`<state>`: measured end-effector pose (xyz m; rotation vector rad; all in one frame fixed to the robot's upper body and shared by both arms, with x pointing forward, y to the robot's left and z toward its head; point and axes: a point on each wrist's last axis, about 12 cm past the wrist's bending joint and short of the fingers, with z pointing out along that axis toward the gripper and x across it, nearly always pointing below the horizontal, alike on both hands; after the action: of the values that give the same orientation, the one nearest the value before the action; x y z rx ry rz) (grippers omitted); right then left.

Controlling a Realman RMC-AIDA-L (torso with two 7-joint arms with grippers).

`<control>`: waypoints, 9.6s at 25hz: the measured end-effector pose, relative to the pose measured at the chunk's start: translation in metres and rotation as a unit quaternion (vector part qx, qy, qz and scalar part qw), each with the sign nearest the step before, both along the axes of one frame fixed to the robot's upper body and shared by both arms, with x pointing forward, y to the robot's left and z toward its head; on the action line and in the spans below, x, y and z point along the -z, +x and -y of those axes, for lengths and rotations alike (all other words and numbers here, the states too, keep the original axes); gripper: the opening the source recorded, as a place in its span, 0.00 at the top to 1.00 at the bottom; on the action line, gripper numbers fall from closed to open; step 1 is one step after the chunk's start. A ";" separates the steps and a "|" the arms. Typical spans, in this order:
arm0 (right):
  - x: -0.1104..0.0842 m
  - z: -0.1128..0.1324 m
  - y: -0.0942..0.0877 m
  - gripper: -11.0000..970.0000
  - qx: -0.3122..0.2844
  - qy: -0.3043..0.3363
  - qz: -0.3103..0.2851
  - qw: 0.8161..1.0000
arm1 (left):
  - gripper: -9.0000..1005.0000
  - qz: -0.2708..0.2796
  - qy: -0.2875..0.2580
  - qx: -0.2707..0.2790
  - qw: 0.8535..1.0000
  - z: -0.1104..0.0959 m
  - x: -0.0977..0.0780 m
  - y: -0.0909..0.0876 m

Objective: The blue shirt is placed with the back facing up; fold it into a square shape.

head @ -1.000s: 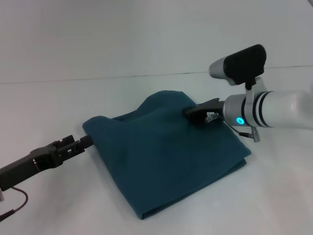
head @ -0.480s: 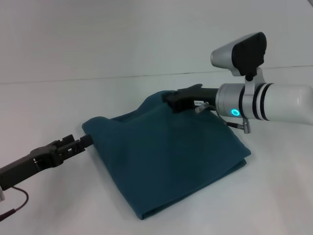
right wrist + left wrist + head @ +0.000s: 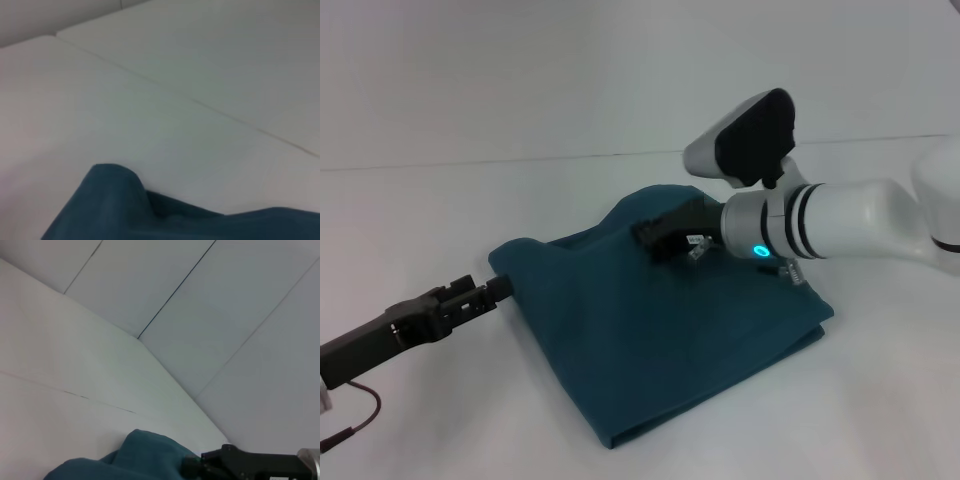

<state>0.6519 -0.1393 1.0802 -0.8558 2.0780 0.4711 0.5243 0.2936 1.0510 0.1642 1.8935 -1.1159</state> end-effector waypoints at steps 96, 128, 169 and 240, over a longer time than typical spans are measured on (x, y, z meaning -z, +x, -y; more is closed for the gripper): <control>-0.027 0.159 -0.060 0.75 0.037 0.175 -0.085 0.980 | 0.05 -0.014 0.036 -0.054 0.998 0.016 0.000 0.037; -0.001 0.160 -0.052 0.55 0.132 0.121 -0.217 0.960 | 0.05 -0.015 0.036 -0.053 0.998 0.019 -0.001 0.039; -0.029 0.188 -0.079 0.99 0.052 0.193 -0.177 0.964 | 0.05 -0.018 0.042 -0.064 0.997 0.018 0.001 0.041; 0.004 0.088 -0.006 0.51 0.247 0.189 -0.172 0.935 | 0.05 -0.009 0.064 -0.078 0.995 0.009 -0.004 0.048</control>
<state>0.6462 -0.2272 1.0760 -0.0107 2.3048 0.7469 0.5724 0.2845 1.0545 0.0764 1.9600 -0.8948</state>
